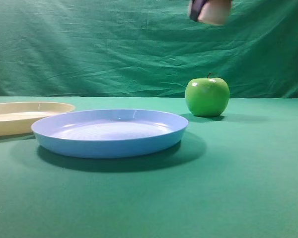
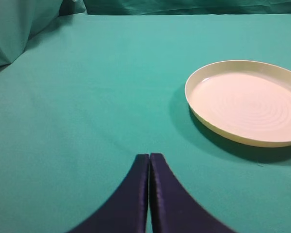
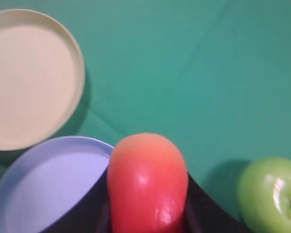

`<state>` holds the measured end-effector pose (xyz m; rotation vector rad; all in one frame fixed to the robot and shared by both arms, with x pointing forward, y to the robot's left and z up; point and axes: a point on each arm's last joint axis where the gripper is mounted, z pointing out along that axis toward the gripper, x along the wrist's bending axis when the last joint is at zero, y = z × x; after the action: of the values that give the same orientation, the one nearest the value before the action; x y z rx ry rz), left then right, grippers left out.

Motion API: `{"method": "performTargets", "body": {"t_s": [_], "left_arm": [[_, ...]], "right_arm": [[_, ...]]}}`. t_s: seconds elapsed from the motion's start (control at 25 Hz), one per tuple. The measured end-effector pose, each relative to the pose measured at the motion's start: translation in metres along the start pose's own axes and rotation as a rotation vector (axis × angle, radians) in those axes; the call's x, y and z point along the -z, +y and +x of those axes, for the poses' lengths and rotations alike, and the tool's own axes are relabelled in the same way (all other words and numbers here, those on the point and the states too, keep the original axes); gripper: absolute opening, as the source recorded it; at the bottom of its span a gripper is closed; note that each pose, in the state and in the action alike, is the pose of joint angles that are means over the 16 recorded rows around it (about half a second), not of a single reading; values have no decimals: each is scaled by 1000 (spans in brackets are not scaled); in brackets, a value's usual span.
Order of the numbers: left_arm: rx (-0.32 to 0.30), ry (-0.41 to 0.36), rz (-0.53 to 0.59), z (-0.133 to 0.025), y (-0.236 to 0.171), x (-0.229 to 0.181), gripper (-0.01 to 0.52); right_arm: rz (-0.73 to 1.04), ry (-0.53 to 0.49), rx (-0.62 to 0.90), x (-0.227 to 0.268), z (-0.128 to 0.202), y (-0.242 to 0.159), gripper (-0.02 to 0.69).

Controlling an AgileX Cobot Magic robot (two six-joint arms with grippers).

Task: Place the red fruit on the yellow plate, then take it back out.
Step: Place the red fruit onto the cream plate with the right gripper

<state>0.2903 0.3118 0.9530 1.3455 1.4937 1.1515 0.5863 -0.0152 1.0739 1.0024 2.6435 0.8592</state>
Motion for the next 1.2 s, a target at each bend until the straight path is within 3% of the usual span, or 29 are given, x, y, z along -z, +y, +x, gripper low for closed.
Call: {"method": "performTargets", "body": {"t_s": [0.36,0.68,1.2], "left_arm": [[0,0,0,0,0,0,0],[0,0,0,0,0,0,0],[0,0,0,0,0,0,0]], "right_arm": [[-68,136,154,-78,65,25,203],[-141,175,226,-134,91,19,233],[-168,167,296,-167,96,8,571]]}}
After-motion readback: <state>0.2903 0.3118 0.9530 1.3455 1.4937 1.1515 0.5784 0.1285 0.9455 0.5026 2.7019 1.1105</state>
